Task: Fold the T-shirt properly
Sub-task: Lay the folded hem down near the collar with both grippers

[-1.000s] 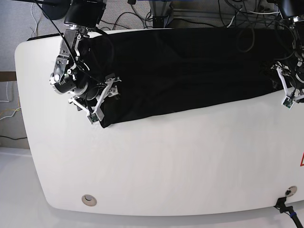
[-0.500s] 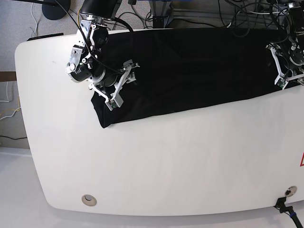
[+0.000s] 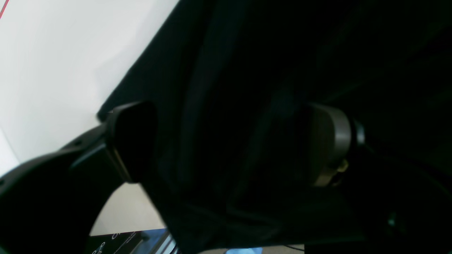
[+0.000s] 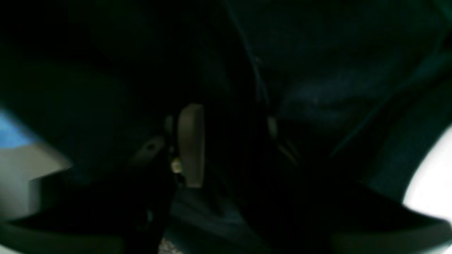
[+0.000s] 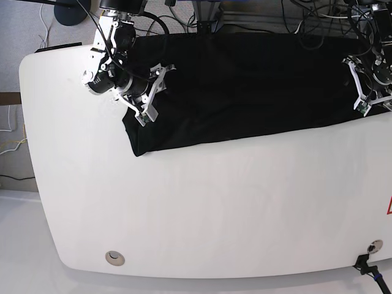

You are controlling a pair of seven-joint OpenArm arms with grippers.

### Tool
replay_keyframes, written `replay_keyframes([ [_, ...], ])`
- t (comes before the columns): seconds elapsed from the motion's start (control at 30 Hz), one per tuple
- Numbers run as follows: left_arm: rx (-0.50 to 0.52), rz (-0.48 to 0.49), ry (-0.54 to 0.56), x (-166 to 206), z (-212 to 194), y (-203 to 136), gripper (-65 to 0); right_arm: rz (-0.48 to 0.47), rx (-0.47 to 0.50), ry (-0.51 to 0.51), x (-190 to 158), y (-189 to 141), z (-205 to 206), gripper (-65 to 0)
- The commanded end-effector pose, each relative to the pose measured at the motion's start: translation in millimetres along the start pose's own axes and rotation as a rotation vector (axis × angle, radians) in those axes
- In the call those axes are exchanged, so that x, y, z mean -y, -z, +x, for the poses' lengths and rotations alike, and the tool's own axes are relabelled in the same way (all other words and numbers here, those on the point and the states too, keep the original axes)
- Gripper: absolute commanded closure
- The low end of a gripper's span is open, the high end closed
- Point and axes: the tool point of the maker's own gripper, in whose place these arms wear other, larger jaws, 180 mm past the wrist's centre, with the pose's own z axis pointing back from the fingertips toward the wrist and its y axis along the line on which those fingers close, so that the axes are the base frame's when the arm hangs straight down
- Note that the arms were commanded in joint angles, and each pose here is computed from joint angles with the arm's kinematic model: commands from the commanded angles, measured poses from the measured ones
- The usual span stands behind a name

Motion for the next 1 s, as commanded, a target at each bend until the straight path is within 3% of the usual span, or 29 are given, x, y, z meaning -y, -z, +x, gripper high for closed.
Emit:
replay_keyframes([
  [0.0,0.016,0.031,0.013,-11.7,6.2,-5.0,-58.5,0.124,0.089,0.0,-22.6,-6.2,18.0,-19.2],
  [0.23,0.018,0.017,0.025,-6.1,8.8,-2.8,-58.5,0.334,0.205,0.062,-58.9,-17.1,21.3,-18.7],
  [0.47,0.038,0.032,0.022,-12.4,18.0,-3.3,-58.5,0.348,0.072,-0.013,-61.0,-17.7,-14.3,-18.6],
  [0.83,0.039,0.033,0.022,-12.8,18.5,-3.4,-58.5,0.291,0.204,-0.146,-39.7,-29.2,64.2,-19.2],
  [0.97,0.039,0.033,0.022,-12.8,18.5,-3.4,-58.5,0.291,0.219,-0.095,-24.9,-22.9,72.5,-19.2],
])
